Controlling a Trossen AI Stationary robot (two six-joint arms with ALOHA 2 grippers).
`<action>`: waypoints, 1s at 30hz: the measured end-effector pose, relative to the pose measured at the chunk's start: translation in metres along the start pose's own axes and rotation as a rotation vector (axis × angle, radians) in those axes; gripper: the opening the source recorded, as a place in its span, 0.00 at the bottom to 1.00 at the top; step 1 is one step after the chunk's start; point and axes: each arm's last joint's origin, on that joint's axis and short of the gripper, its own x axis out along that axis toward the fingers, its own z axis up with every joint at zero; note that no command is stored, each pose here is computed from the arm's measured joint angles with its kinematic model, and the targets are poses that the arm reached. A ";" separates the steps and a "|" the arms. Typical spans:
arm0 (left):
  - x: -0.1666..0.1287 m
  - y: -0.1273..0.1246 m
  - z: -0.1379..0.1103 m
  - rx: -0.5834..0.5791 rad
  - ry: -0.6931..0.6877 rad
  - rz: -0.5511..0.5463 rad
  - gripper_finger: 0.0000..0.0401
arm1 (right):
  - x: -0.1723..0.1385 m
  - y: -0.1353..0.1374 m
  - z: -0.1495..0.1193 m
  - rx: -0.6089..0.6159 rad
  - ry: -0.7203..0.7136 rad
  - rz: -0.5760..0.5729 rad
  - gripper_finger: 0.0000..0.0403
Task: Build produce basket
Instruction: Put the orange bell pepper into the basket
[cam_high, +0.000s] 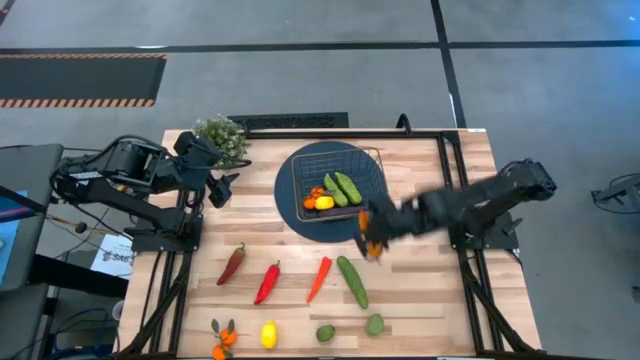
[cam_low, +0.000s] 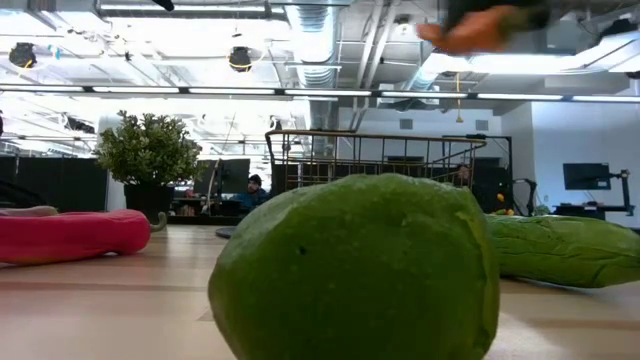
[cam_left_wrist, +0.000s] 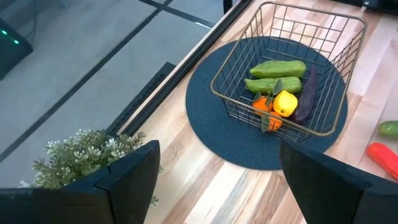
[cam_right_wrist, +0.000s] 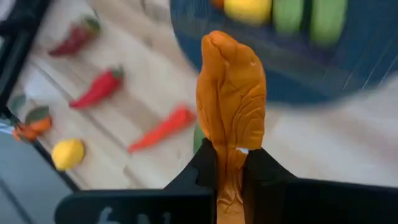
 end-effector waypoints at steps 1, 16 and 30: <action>0.000 0.000 0.000 0.001 0.001 0.001 0.78 | -0.007 -0.001 0.017 -0.040 -0.025 -0.001 0.07; 0.000 -0.001 -0.001 -0.007 0.023 -0.028 0.78 | 0.014 -0.061 0.157 -0.211 -0.029 -0.195 0.07; 0.000 -0.001 -0.001 -0.029 0.028 -0.036 0.78 | 0.145 -0.071 0.157 -0.387 0.312 -0.354 0.07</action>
